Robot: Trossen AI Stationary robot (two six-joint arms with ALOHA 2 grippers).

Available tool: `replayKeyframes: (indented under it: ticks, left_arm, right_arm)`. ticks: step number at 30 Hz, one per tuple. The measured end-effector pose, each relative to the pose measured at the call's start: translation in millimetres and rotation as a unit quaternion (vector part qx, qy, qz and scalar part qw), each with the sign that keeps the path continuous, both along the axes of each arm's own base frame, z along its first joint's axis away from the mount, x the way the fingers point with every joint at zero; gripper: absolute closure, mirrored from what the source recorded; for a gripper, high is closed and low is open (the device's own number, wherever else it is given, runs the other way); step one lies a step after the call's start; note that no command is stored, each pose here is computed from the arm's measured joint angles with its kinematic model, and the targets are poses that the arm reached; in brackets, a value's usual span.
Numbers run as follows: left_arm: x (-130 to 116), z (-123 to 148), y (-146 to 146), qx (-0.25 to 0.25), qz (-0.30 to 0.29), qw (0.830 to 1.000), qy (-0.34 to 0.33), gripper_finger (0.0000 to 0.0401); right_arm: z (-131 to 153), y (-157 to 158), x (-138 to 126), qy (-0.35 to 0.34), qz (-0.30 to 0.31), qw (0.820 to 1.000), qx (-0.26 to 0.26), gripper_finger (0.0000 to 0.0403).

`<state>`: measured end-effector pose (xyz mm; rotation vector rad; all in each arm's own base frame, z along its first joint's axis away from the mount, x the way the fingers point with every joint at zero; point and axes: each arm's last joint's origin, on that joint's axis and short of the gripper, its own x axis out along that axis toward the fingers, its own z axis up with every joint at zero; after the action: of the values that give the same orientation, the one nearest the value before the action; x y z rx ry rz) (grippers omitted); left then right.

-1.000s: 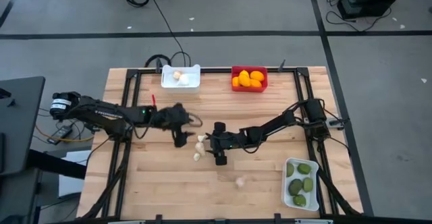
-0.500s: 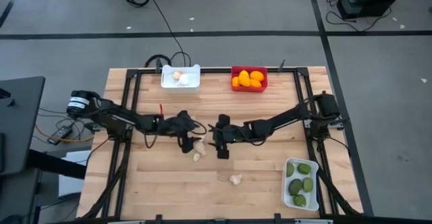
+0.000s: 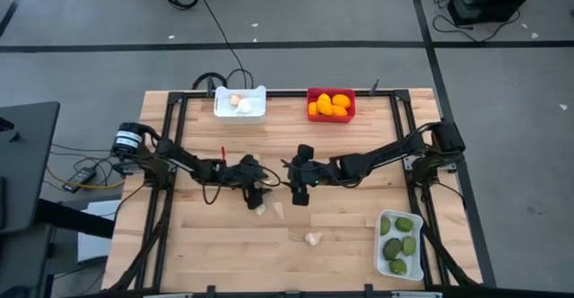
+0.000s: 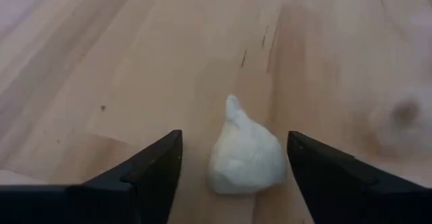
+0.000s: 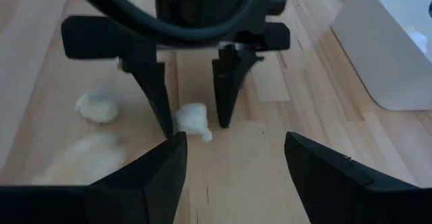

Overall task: Sort produce into baskets
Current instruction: Put the white garlic into the top white bin

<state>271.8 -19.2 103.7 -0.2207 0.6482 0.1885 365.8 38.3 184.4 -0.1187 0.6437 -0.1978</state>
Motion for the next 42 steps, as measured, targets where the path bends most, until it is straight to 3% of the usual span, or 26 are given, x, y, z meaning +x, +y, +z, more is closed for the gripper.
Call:
replayKeyframes:
  ticks: [7,11,14,21,25,34,39,42]
  left_arm:
    - [2,-7,1,0.011,0.015,1.000,0.003,0.0213]
    - [0,-1,3,0.021,0.011,1.000,0.008,0.0275]
    - [-3,13,13,0.019,0.024,0.999,-0.008,0.0298]
    - [-26,76,68,0.075,0.115,0.987,-0.087,0.0277]
    - [-53,96,103,0.130,0.198,0.969,-0.075,0.0274]
    - [-86,91,163,0.156,0.324,0.933,-0.029,0.0273]
    - [-96,89,190,0.160,0.383,0.908,-0.054,0.0258]
    - [-101,87,197,0.146,0.388,0.908,-0.061,0.0236]
  right_arm:
    - [-3,-1,-2,0.009,-0.008,1.000,-0.006,0.0145]
    - [-4,-1,-3,0.013,-0.015,1.000,-0.001,0.0145]
    - [-4,-1,-3,0.013,-0.019,1.000,0.003,0.0145]
    - [-5,-1,-3,0.012,-0.023,1.000,0.018,0.0145]
    - [-5,0,-4,0.014,-0.031,0.999,0.034,0.0145]
    - [-7,4,-5,0.021,-0.037,0.998,0.051,0.0145]
    - [-7,3,-5,0.018,-0.042,0.997,0.057,0.0145]
    - [-7,3,-5,0.018,-0.045,0.997,0.061,0.0145]
